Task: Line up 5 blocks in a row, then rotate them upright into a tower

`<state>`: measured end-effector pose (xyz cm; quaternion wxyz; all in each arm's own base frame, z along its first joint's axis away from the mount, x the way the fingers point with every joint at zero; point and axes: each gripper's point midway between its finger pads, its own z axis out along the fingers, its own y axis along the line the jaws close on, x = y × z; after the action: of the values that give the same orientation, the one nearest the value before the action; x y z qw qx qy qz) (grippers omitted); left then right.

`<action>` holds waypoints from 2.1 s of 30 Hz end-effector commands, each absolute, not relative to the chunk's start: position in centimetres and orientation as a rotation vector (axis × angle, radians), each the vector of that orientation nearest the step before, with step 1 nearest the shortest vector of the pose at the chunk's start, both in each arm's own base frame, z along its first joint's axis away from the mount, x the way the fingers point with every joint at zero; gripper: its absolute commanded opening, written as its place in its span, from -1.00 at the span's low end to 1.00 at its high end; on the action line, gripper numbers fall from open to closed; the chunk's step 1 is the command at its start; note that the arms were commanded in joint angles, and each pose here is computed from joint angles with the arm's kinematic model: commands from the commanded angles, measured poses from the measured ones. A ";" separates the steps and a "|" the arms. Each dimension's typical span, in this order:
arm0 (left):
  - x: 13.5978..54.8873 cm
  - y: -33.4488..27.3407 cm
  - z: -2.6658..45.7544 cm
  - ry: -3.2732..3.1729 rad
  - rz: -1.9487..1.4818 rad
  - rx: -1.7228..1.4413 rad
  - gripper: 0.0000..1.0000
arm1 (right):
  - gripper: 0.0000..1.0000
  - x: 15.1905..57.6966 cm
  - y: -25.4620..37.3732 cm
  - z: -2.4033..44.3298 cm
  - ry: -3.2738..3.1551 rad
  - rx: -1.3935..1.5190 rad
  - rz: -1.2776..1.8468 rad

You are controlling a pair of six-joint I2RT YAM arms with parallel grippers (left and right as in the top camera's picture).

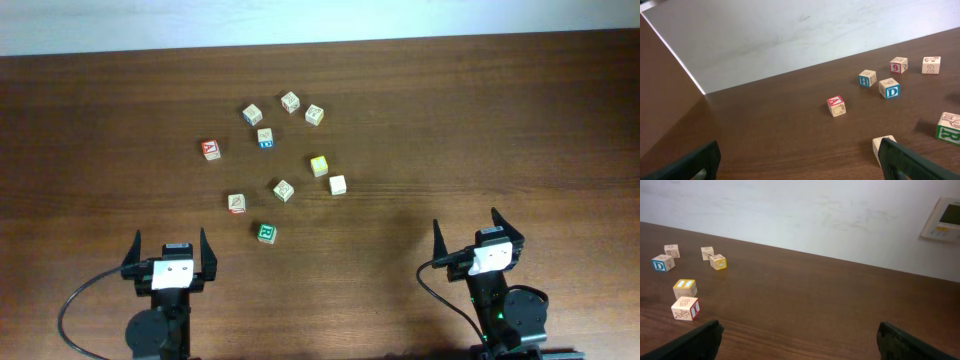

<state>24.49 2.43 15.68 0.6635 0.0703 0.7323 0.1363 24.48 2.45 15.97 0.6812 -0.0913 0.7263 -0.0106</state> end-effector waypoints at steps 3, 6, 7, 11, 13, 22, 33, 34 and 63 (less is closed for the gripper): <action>24.5 2.5 15.7 1.651 0.320 0.167 0.98 | 0.96 24.5 2.5 15.7 1.630 -0.213 -0.025; 24.4 2.6 15.7 1.650 0.328 0.159 0.98 | 0.96 24.5 2.5 15.7 1.629 -0.213 -0.025; 24.5 2.4 15.7 1.649 0.320 0.167 0.99 | 0.96 24.5 2.5 15.7 1.629 -0.213 -0.025; 24.5 2.1 15.9 1.639 0.306 0.179 0.98 | 0.96 24.5 2.5 15.8 1.627 -0.213 -0.026; 24.6 2.0 16.4 1.616 0.300 0.185 0.98 | 0.96 24.5 2.5 15.9 1.622 -0.212 -0.025; 24.5 1.2 17.3 1.594 0.223 0.167 0.98 | 0.97 24.5 2.8 18.4 1.519 -0.217 -0.016; 24.5 1.2 22.0 1.559 0.220 0.157 0.98 | 0.97 23.9 2.3 22.1 1.437 -0.187 -0.040; 24.5 1.2 22.5 1.555 0.220 0.157 0.99 | 0.96 23.9 2.3 22.4 1.431 -0.187 -0.040; 28.1 0.1 28.7 1.554 0.133 0.196 0.98 | 0.96 21.2 5.4 29.8 1.281 -0.339 0.085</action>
<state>27.46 0.85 26.86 0.7033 0.0785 0.7020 0.0797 21.89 4.77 27.97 0.7832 -0.1378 0.6056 0.0297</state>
